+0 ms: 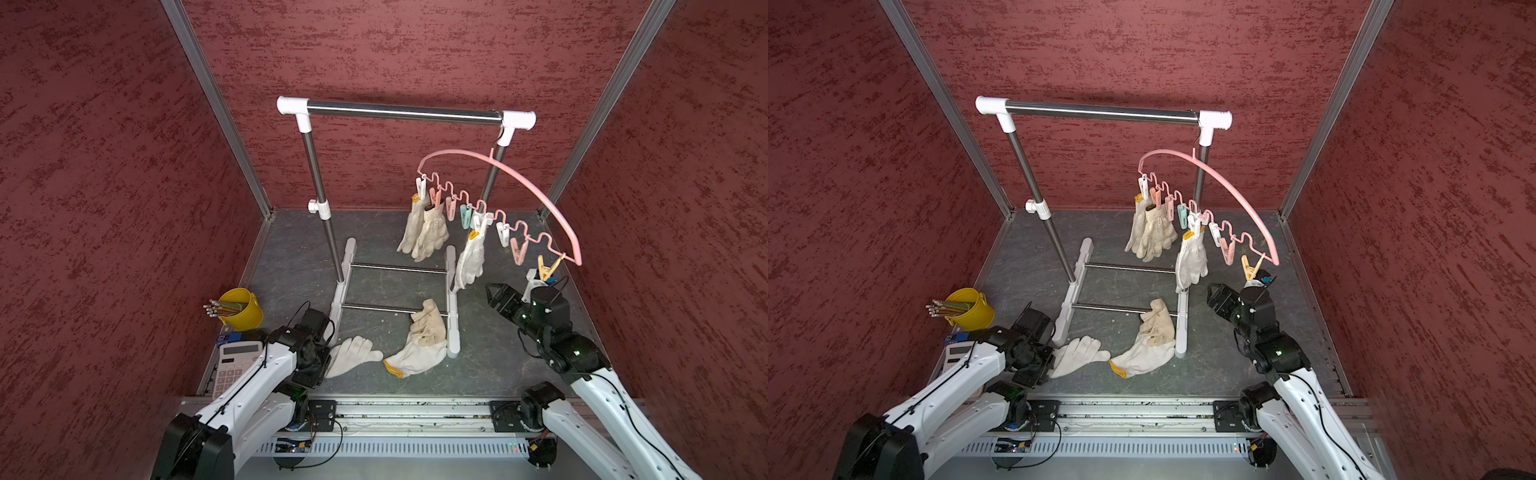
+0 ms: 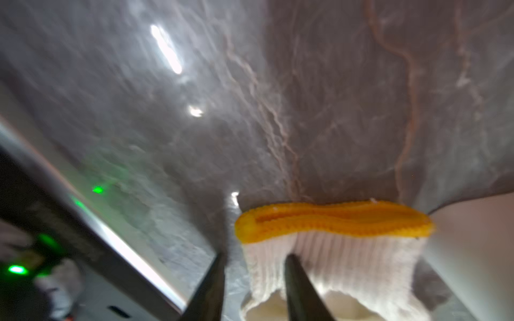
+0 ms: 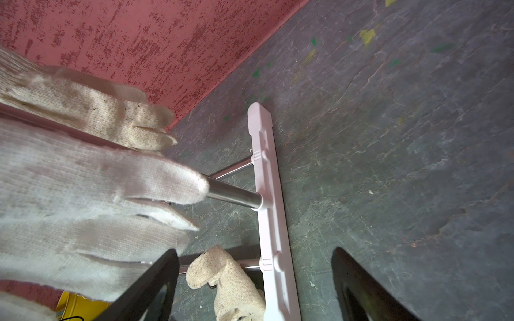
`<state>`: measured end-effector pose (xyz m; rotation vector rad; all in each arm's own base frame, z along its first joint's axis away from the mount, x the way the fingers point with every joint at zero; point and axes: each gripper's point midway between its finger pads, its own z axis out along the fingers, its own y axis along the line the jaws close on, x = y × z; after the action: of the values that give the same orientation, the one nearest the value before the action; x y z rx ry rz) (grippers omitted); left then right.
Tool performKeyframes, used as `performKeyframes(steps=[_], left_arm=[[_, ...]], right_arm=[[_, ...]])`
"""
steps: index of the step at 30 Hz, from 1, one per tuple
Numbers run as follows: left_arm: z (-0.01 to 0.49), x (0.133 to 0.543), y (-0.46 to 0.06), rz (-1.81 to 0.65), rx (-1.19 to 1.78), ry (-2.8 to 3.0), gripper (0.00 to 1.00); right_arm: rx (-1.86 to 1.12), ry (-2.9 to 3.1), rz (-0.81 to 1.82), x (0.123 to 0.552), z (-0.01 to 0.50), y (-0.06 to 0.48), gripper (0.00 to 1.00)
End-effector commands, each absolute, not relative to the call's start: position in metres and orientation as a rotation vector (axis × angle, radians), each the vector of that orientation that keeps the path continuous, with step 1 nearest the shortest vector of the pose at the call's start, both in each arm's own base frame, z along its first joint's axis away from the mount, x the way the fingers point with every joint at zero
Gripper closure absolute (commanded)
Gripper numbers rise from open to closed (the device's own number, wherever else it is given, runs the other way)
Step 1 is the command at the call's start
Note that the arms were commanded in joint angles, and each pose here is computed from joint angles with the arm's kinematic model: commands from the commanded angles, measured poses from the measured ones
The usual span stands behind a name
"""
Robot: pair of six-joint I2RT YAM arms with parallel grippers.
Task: Clip the gloves onto a hanger to dry
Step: Pick up the glove from the center of the board.
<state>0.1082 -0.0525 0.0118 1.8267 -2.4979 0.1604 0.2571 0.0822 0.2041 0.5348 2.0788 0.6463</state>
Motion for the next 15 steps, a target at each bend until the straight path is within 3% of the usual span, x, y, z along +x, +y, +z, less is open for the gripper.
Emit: performKeyframes(steps=[1,3,5,10,15], left_arm=[[0.003,0.117,-0.047,0.168,1.866,-2.541,0.81],[0.011,0.119,-0.043,0.159,1.862,-2.579,0.94],[0.02,0.122,-0.04,0.159,1.851,-2.623,1.0],[0.055,0.135,-0.038,0.19,1.71,-2.818,1.0],[0.115,0.165,-0.055,0.242,1.228,-3.22,1.0]], right_arm=[[0.506,2.052,0.656,0.26,0.223,0.084,0.15],[0.51,2.049,0.65,0.26,0.227,0.083,0.15],[0.513,2.049,0.642,0.261,0.228,0.082,0.15],[0.515,2.044,0.611,0.26,0.235,0.077,0.15],[0.53,2.063,0.591,0.256,0.235,0.074,0.14]])
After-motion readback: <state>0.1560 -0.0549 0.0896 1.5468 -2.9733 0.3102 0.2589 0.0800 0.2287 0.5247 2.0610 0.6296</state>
